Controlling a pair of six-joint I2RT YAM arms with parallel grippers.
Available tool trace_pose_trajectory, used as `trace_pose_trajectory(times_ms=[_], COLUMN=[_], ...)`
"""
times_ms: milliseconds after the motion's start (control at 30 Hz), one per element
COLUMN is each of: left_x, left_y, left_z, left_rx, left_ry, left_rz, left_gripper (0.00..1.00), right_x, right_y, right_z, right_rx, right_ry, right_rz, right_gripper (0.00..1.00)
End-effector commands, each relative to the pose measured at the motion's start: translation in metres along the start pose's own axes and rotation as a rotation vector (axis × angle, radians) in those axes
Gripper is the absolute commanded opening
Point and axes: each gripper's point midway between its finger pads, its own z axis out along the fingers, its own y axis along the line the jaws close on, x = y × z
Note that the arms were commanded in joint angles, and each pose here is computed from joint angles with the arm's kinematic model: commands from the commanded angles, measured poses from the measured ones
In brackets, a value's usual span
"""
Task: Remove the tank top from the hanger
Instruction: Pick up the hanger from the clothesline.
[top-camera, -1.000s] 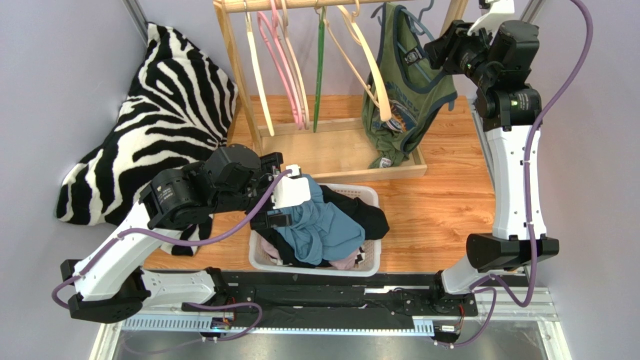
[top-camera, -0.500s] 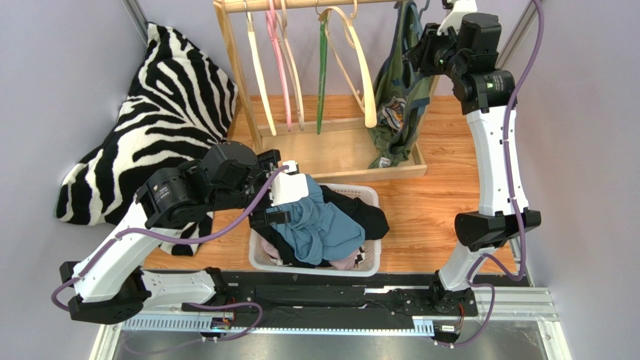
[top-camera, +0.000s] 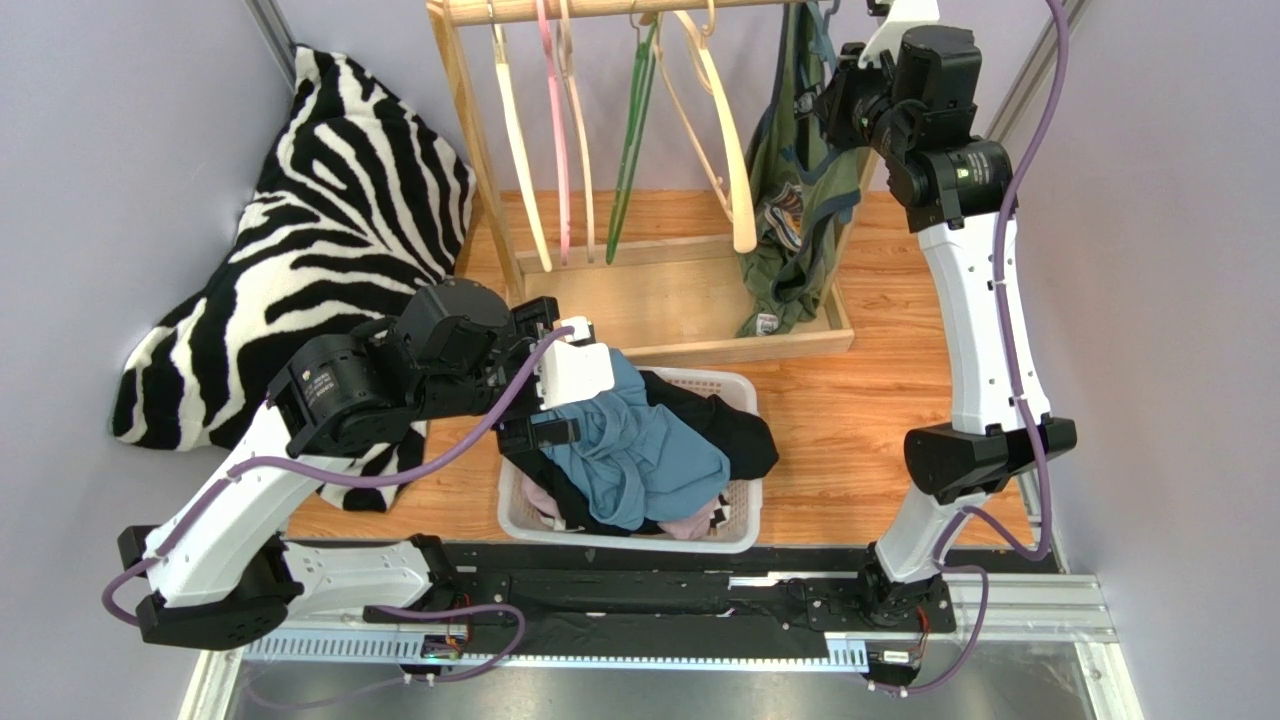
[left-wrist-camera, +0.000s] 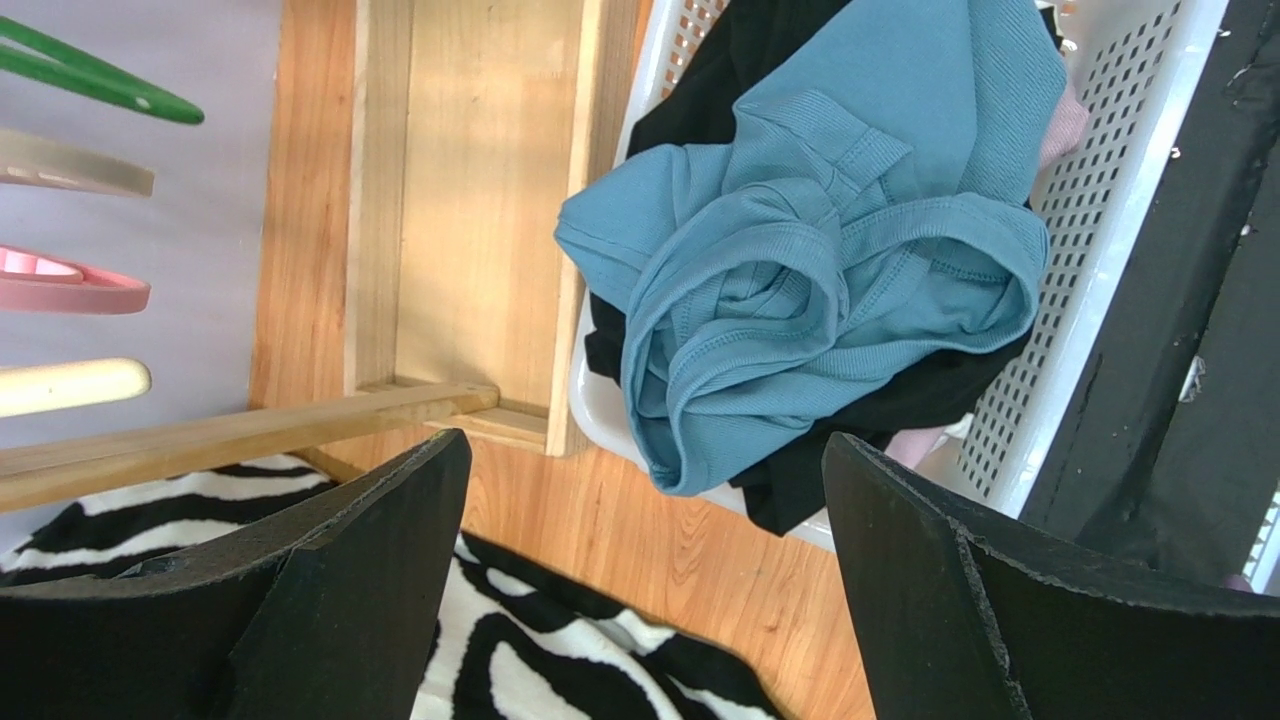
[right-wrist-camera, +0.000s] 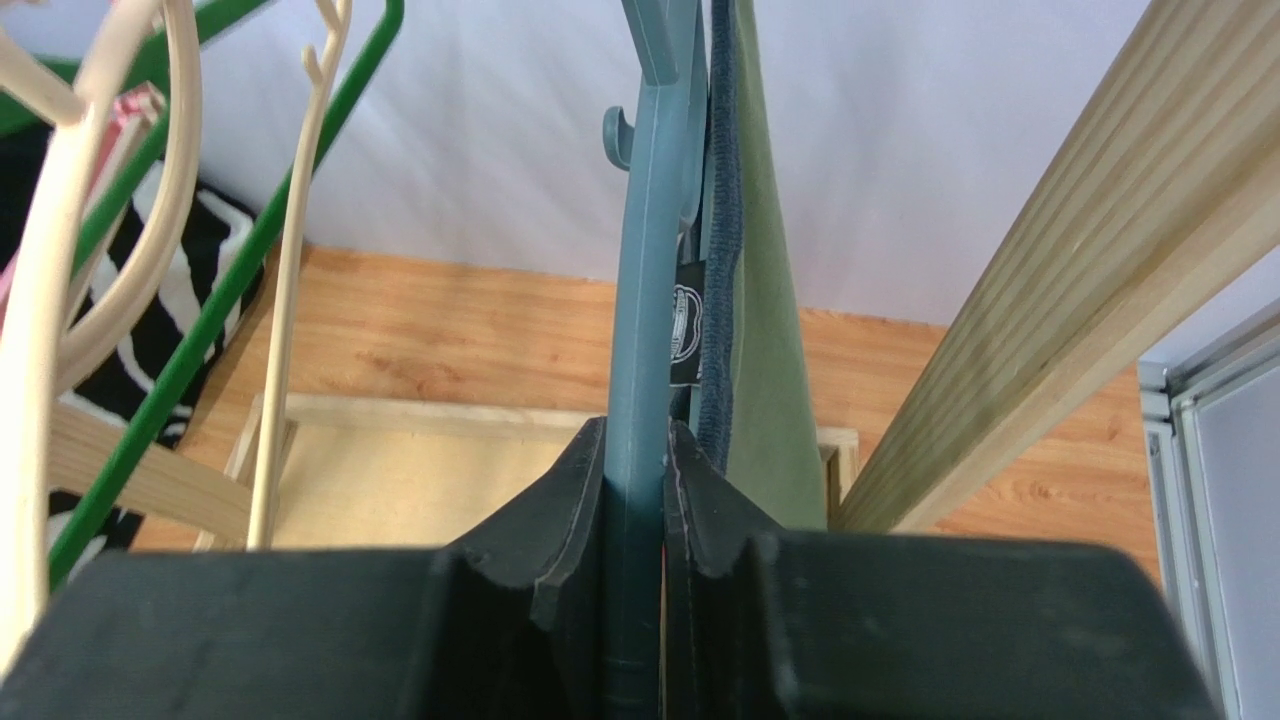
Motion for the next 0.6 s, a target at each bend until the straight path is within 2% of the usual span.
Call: trace_pose_trajectory(times_ms=[0,200,367,433,567], left_x=[-0.011,-0.008,-0.004,-0.004,-0.004], left_y=[0.004,0.005,0.005,0.005,0.006], left_z=[-0.01,-0.012,-0.013,-0.013,-0.014], left_rx=[-0.018,-0.026,-0.03,-0.031,-0.034], left_ry=[-0.058,-0.059,-0.055,-0.054,-0.056], left_rz=[-0.031,-0.04,-0.04,-0.04,-0.042], left_gripper=[0.95,0.95,0.95,0.95,0.95], right_x=[-0.087,-0.113,-0.085,-0.086,-0.057], right_y=[0.004,0.004,0.015,0.02,0.027], right_z=[-0.034,-0.057,-0.058,-0.07,-0.071], right_rx=[0.007,0.006,-0.065,-0.095,-0.145], right_ry=[-0.316,-0.43,-0.376,-0.402,-0.332], right_rz=[-0.004,0.011,-0.008,-0.013,-0.005], right_gripper=[0.0,0.0,0.0,0.0,0.0])
